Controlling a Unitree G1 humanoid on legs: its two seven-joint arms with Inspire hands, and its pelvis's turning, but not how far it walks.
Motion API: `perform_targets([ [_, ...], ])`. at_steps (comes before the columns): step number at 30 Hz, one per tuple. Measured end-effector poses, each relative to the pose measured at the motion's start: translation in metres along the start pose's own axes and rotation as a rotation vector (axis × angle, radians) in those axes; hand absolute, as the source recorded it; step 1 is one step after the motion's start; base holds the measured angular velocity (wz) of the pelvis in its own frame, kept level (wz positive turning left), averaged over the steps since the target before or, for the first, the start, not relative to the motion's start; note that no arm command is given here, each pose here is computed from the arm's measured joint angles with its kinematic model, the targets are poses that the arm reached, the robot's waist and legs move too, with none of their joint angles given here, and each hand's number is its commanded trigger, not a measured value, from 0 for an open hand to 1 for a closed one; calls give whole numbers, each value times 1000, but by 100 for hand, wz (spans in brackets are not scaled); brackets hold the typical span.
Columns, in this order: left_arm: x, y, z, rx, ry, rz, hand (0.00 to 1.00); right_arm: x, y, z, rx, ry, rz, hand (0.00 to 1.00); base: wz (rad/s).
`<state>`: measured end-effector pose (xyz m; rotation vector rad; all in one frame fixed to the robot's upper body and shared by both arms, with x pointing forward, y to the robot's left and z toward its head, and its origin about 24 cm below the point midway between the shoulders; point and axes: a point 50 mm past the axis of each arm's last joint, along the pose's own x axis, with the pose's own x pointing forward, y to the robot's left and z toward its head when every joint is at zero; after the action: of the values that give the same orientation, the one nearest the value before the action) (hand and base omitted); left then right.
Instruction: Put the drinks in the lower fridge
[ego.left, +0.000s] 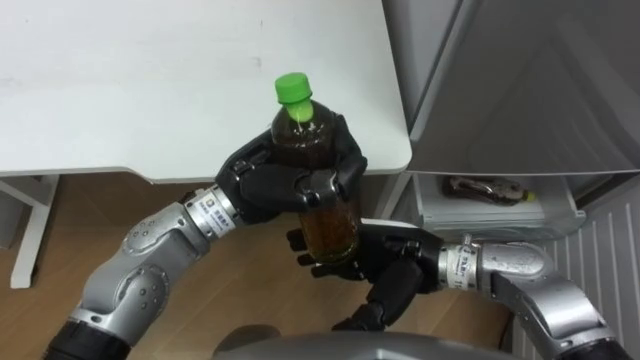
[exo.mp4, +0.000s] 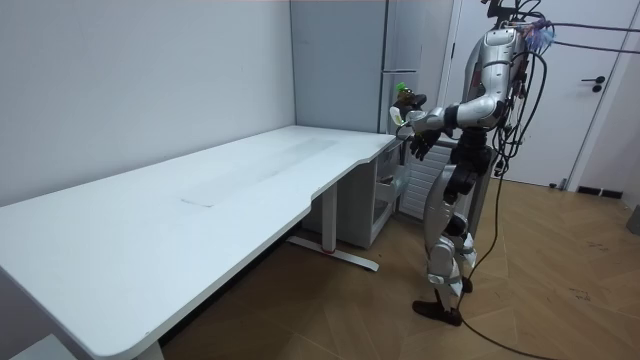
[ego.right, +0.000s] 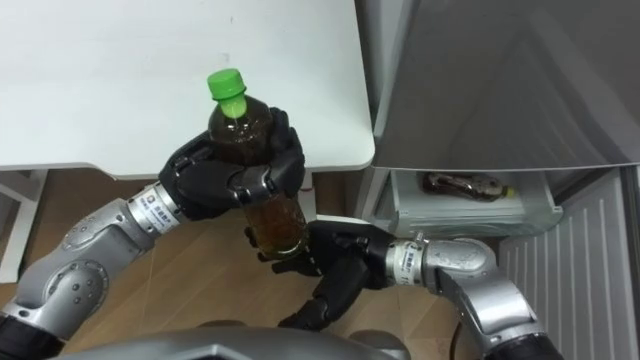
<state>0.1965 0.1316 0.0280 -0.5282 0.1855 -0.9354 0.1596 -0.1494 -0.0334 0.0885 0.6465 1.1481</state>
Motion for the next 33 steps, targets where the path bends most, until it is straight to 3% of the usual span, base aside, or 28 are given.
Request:
perform_targets([
  [22, 0, -4, 17, 53, -48, -25, 100, -3, -2, 3, 8, -44, -26, 0, 0],
  [33, -3, -6, -23, -27, 140, -57, 100, -2, -4, 3, 8, -50, -49, 0, 0],
])
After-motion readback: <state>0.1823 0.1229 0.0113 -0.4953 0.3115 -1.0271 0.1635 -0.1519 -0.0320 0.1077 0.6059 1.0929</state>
